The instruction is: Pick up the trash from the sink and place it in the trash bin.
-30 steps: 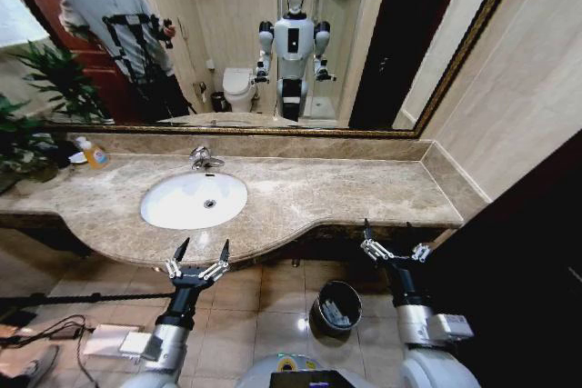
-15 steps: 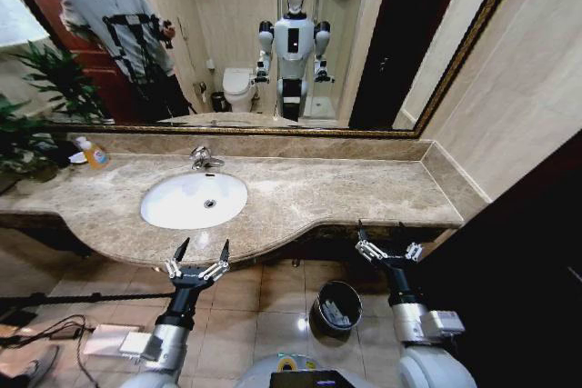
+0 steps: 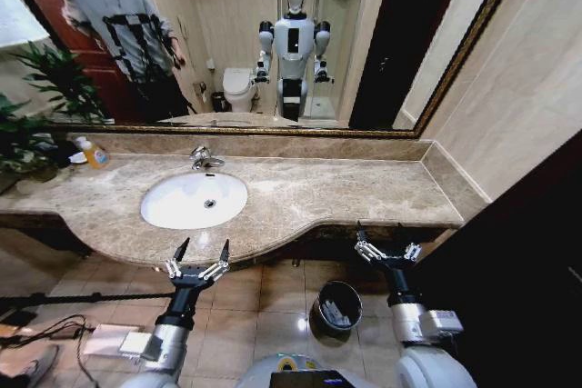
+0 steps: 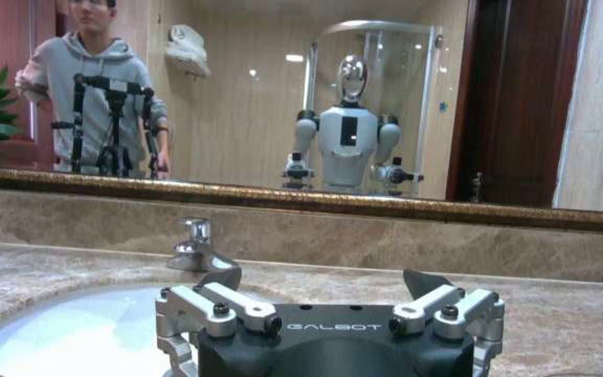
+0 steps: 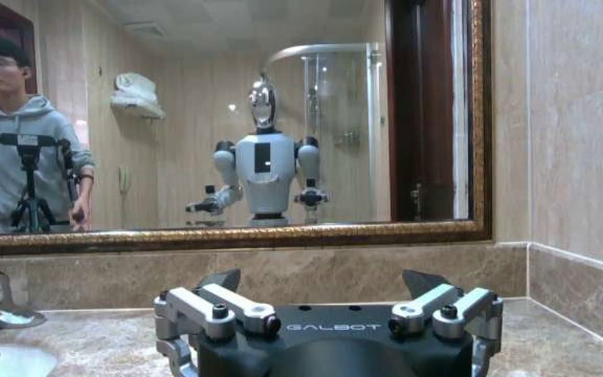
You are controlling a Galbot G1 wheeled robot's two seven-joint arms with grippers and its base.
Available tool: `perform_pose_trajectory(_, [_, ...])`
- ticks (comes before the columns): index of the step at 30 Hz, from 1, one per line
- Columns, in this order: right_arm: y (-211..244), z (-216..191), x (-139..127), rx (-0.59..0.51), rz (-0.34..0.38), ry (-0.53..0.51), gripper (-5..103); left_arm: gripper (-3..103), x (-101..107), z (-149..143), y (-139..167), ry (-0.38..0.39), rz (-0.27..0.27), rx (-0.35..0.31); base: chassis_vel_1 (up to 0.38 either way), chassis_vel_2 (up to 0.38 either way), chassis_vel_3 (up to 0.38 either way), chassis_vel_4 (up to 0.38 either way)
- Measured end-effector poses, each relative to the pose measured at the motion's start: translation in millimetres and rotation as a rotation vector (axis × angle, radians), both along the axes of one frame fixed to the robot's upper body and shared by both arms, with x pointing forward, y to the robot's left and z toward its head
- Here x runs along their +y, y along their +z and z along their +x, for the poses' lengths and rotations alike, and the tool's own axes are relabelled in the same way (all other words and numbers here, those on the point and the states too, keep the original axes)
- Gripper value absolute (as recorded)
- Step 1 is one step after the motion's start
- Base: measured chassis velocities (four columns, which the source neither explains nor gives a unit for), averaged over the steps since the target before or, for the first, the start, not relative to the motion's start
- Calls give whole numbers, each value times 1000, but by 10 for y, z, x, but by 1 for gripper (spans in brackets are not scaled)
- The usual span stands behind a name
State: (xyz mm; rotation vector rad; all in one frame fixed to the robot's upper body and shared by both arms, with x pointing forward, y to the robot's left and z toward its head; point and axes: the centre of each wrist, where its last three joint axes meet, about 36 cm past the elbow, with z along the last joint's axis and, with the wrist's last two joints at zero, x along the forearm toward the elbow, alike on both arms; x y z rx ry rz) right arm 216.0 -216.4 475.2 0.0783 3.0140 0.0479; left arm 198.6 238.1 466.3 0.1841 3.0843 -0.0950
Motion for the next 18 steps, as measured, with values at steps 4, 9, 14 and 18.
perform_pose_trajectory(4, [-1,0,0,0,0,0,100,100,0,0,0,0,0,0,0,0,0,0])
perform_pose_trajectory(9, [-3,0,0,1,0,-1,100,100,0,0,0,0,0,0,0,0,0,0])
perform_pose_trajectory(14, [-3,0,-1,0,1,-1,100,100,0,0,0,0,0,0,0,0,0,0])
perform_pose_trajectory(18, [-3,0,-1,0,1,-1,100,100,0,0,0,0,0,0,0,0,0,0])
